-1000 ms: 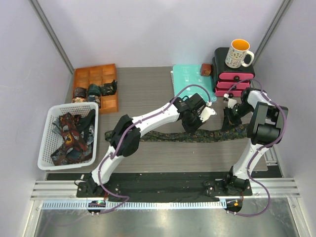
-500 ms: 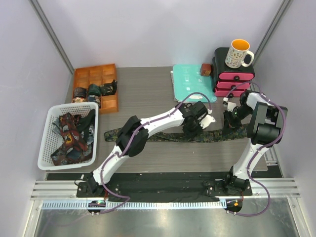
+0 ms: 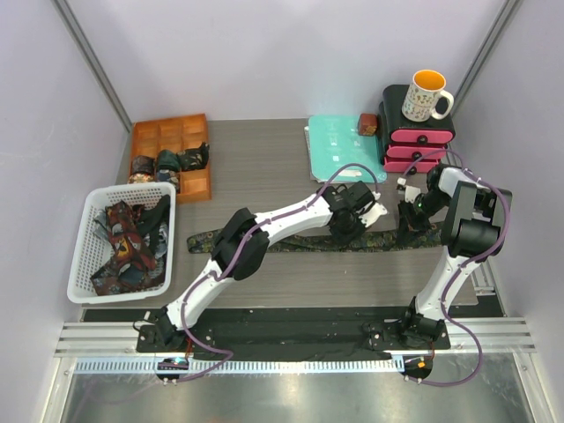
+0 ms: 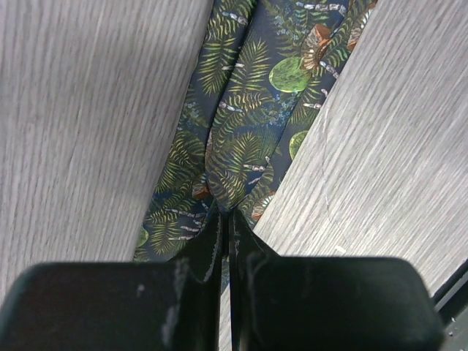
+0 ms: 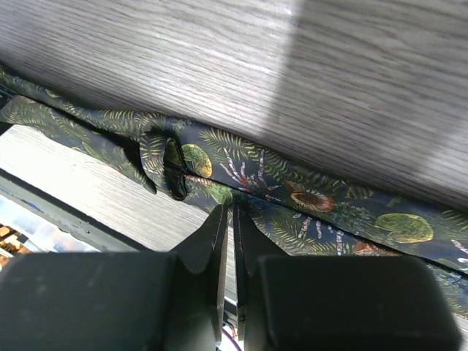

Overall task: Roll the ties
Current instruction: Flatten out the tie at the center of the board.

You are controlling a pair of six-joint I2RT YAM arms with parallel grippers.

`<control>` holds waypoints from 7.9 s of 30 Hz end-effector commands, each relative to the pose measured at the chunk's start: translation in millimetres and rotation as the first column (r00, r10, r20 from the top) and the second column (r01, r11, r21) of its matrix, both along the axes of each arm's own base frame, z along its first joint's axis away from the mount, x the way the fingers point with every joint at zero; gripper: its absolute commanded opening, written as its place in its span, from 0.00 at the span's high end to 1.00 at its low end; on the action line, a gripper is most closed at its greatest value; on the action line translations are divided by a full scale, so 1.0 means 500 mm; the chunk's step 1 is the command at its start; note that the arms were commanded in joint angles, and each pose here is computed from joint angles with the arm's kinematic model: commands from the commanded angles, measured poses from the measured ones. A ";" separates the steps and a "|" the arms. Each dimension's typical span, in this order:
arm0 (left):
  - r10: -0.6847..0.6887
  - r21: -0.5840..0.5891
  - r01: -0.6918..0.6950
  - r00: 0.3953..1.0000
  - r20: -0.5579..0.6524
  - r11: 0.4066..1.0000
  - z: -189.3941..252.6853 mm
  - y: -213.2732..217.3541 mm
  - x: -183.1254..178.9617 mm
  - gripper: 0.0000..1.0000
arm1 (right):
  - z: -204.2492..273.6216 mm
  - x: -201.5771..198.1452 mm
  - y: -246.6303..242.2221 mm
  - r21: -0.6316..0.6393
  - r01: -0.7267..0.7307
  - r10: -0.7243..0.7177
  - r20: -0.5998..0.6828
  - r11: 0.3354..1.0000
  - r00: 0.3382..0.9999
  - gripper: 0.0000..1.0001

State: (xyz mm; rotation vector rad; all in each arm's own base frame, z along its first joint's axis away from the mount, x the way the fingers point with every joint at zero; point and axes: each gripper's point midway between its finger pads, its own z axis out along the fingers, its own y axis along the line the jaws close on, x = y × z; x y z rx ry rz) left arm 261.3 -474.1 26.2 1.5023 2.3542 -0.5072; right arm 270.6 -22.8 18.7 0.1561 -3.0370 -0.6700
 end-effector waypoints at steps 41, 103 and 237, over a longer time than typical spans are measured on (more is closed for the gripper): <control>-0.067 0.009 0.067 0.997 0.022 0.998 0.047 0.002 -0.030 1.00 | -0.010 -0.003 -0.010 -0.026 -0.007 0.007 0.005 1.000 1.000 0.86; -0.065 -0.014 0.065 0.998 0.002 0.998 0.033 -0.036 -0.016 1.00 | -0.009 -0.007 -0.006 -0.011 -0.006 0.005 -0.013 1.000 1.000 0.85; -0.289 0.164 0.271 0.952 0.100 0.948 0.023 0.453 0.070 0.25 | 0.072 0.052 -0.085 -0.053 -0.004 0.006 0.043 0.999 0.999 0.99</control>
